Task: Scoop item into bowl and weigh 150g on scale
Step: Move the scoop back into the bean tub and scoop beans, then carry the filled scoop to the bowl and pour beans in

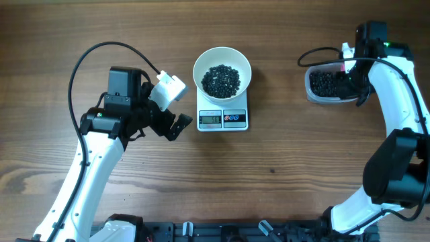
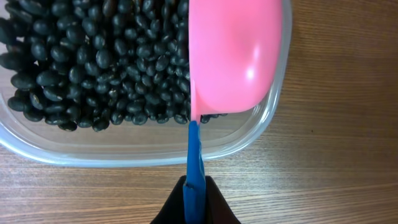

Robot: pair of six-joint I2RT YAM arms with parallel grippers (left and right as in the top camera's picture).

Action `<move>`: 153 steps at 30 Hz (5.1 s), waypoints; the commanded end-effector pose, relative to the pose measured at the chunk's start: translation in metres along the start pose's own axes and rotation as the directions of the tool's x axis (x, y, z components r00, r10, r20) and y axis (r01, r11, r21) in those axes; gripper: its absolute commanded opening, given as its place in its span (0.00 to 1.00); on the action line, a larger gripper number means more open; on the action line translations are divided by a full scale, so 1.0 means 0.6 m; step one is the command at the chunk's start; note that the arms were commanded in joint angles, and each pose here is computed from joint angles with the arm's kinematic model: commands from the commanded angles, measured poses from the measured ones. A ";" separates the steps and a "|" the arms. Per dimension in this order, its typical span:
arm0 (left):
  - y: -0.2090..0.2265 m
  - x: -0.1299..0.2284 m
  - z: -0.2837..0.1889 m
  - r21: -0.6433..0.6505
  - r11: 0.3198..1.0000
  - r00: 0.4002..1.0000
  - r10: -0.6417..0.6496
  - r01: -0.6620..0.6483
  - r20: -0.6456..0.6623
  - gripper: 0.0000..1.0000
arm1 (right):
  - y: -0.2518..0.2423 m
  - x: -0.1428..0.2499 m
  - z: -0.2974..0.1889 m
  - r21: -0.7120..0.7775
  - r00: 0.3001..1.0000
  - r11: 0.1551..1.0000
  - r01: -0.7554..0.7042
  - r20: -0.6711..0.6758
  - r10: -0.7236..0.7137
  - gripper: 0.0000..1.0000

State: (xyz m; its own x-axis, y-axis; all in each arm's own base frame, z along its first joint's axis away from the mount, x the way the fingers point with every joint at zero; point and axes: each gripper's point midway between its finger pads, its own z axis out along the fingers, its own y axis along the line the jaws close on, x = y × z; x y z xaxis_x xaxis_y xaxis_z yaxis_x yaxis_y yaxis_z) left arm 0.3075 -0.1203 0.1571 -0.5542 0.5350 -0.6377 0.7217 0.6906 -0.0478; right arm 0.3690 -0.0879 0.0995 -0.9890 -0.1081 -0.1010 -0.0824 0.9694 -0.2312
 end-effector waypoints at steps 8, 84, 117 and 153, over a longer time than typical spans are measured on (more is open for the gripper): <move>0.002 0.003 0.000 -0.005 1.000 1.000 -0.015 0.015 -0.001 1.00 | 0.073 0.024 0.034 -0.239 0.992 0.967 0.086 -0.070 -0.106 0.04; 0.002 0.003 0.000 -0.005 1.000 1.000 -0.015 0.015 -0.001 1.00 | 0.200 -0.028 -0.197 -0.972 0.963 0.213 0.096 0.145 0.229 0.04; 0.002 0.003 0.000 -0.005 1.000 1.000 -0.015 0.015 -0.001 1.00 | 0.436 -0.102 -0.207 -0.477 0.872 0.742 0.471 0.380 -0.309 0.04; 0.002 0.003 0.000 -0.005 1.000 1.000 -0.015 0.015 -0.001 1.00 | 0.408 -0.127 -0.272 -0.180 0.763 0.821 0.542 0.515 -0.391 0.04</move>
State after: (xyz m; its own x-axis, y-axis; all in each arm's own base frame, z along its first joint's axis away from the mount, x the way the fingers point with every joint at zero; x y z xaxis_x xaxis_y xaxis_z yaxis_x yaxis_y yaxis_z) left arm 0.3075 -0.1203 0.1571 -0.5542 0.5350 -0.6377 0.7217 0.6906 -0.0478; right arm 0.3967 0.2079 0.1617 -0.6358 -0.6885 -0.3489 -0.6817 0.7129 -0.1644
